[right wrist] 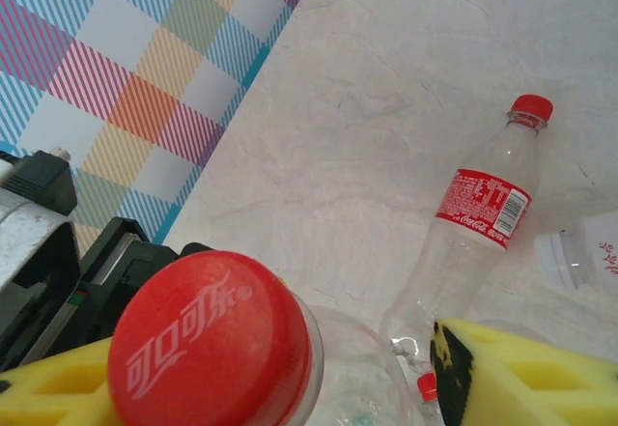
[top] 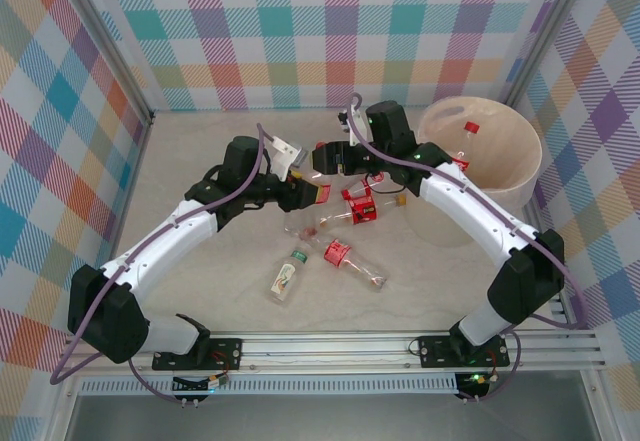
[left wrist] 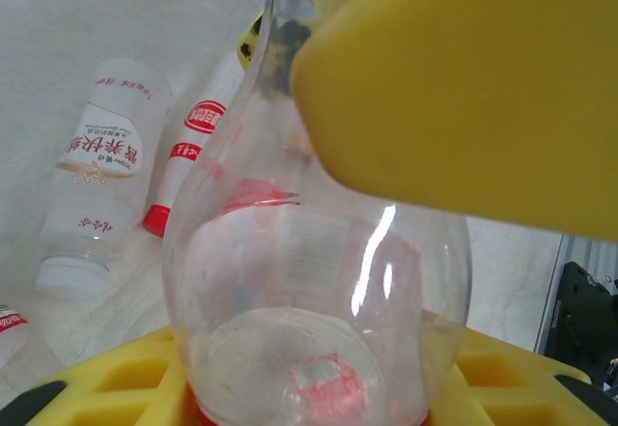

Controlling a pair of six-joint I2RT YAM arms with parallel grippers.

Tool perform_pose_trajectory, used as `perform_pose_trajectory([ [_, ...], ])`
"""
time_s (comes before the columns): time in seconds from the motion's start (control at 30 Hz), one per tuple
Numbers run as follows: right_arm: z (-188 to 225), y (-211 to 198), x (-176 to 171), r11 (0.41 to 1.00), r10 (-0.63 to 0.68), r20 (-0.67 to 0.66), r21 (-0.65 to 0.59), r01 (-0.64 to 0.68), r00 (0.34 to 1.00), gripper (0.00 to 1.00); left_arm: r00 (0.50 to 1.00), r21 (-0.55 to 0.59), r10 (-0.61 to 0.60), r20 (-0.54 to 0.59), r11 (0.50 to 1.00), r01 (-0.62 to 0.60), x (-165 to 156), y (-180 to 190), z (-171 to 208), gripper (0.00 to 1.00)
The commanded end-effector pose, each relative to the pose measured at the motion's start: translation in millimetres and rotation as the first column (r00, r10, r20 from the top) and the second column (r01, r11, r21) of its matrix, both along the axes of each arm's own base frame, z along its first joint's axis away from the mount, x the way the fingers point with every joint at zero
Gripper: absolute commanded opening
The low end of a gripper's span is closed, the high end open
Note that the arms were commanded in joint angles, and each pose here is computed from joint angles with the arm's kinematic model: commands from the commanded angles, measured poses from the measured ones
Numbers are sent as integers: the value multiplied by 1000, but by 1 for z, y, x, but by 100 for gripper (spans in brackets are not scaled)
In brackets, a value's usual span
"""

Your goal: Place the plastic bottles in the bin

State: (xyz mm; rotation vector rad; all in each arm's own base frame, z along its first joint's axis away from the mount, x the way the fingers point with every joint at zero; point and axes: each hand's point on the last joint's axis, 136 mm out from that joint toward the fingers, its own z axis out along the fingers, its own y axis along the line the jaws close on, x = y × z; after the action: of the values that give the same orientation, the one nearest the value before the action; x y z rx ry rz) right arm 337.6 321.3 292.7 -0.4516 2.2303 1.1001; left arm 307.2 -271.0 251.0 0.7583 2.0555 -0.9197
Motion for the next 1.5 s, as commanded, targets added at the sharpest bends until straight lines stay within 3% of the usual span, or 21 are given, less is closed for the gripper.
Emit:
perform_pose_trajectory([
  [0.0,-2,1,2,1000,2,-2,24,-2,1000,60,998,-49,-27,57,998,30,-5,-5,18,20],
  [0.27,-5,-4,8,999,-33,13,24,33,999,45,998,-59,-28,60,998,32,-6,-6,20,30],
  [0.4,-4,-9,9,998,-54,23,15,54,998,43,998,-58,-24,63,998,28,-5,-5,20,35],
  [0.53,-3,-14,10,998,-71,37,5,70,997,40,998,-56,-27,55,998,30,-5,-6,17,56],
  [0.67,7,-23,13,997,-82,76,-7,83,994,40,998,-43,-24,51,999,26,-3,-5,13,100],
  [0.8,38,-55,18,992,-124,138,-8,126,983,39,999,-24,-16,50,1000,17,0,-4,8,100],
  [1.0,121,-116,12,981,-192,280,35,190,941,39,998,-17,-13,57,1000,14,0,-3,6,100],
  [1.27,235,-191,-30,942,-325,494,97,320,806,37,998,5,10,68,1000,-11,4,0,4,100],
  [1.47,267,-242,-40,882,-416,569,64,466,709,35,995,82,72,63,994,-77,14,10,-9,100],
])
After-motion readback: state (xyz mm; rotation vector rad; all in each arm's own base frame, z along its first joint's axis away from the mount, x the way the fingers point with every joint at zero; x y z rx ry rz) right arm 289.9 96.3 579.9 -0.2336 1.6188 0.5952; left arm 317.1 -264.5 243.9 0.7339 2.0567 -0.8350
